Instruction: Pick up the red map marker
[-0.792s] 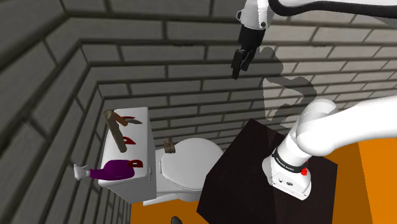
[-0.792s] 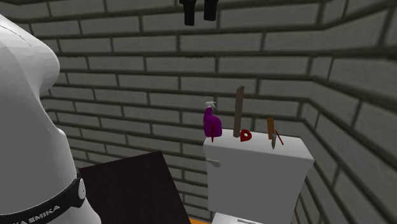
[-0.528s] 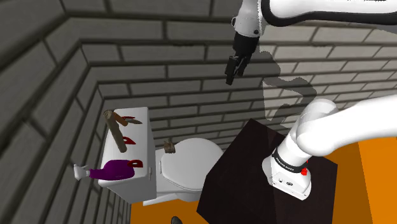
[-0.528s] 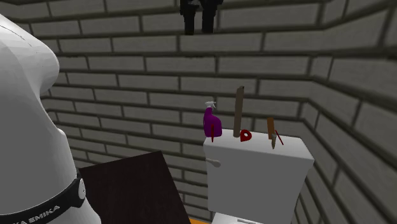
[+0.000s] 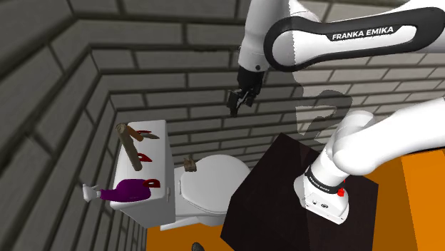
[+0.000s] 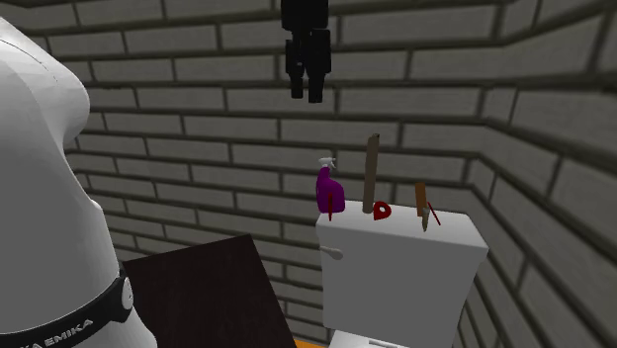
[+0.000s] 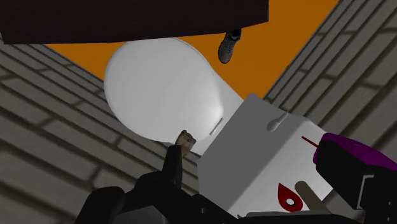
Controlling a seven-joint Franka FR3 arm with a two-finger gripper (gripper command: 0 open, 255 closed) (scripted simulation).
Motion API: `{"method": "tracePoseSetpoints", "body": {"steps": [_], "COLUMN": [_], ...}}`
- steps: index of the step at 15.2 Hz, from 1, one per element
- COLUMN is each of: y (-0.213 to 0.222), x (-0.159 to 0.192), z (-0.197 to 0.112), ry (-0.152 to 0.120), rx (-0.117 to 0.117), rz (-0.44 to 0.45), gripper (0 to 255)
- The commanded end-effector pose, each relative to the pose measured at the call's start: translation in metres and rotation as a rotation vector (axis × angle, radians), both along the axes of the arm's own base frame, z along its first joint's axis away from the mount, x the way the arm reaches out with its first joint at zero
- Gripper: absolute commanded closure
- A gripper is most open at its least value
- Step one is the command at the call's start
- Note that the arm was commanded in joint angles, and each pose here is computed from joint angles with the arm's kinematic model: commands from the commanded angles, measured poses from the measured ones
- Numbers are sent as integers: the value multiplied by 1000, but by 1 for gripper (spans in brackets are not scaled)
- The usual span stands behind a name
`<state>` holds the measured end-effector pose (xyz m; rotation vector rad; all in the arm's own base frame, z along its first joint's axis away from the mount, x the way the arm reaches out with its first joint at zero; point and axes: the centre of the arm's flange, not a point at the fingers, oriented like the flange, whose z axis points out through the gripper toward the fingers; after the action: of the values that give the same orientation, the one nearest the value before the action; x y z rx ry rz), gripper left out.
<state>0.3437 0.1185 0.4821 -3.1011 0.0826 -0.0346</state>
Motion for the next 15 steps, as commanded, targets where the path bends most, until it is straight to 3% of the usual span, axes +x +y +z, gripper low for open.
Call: {"method": "tracePoseSetpoints", "body": {"steps": [1, 15], "y": [20, 141], "x": [6, 68], "z": [-20, -144], "ry": [-8, -54], "rx": [-1, -18], "rz": [-22, -162], "gripper": [0, 0]}}
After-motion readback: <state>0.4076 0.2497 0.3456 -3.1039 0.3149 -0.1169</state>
